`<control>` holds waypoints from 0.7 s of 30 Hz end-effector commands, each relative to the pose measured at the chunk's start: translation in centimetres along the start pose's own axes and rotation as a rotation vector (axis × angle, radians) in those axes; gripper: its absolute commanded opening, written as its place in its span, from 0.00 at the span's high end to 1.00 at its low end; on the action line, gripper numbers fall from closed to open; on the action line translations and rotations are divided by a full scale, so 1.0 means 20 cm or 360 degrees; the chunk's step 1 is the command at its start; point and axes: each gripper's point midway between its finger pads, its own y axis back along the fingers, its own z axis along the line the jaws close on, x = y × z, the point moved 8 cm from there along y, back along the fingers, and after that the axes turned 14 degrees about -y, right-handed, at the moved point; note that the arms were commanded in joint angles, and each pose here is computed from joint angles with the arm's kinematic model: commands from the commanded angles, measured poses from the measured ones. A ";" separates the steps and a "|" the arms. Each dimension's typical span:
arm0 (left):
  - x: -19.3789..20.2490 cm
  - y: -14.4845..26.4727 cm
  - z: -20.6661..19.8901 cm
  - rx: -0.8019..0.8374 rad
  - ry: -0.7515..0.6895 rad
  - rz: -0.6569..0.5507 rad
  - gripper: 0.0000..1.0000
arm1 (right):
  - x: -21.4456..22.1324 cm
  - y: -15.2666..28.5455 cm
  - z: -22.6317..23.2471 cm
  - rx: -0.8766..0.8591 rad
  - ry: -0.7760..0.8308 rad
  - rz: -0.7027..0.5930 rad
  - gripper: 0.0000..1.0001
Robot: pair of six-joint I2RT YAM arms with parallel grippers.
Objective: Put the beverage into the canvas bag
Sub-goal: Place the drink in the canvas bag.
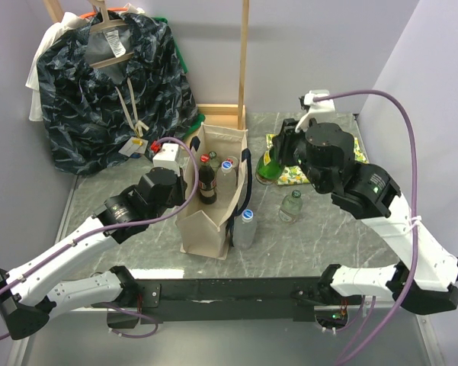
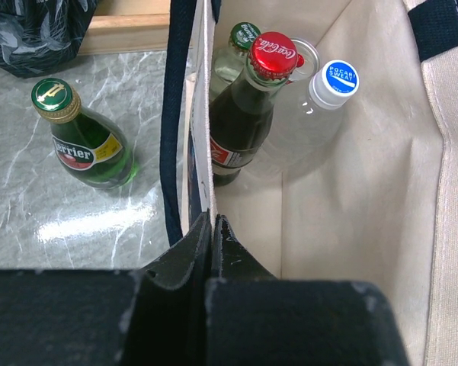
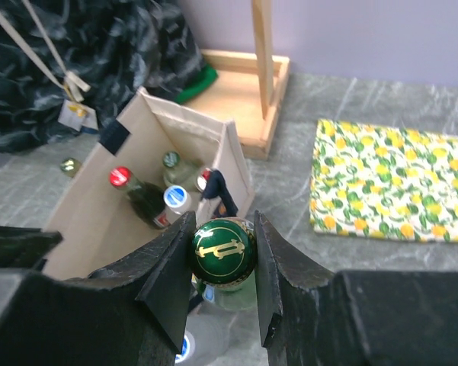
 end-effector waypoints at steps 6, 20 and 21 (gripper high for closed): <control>-0.03 0.02 0.00 0.0012 0.0048 -0.0073 0.99 | -0.31 0.02 0.22 -0.0344 -0.0187 -0.0293 1.00; -0.02 0.04 0.02 -0.0005 0.0060 -0.0075 0.99 | -0.31 -0.03 0.41 -0.0599 -0.0160 -0.0193 1.00; -0.02 0.04 0.02 -0.0003 0.0061 -0.0072 0.99 | -0.30 -0.05 0.43 -0.0600 -0.0149 -0.0187 1.00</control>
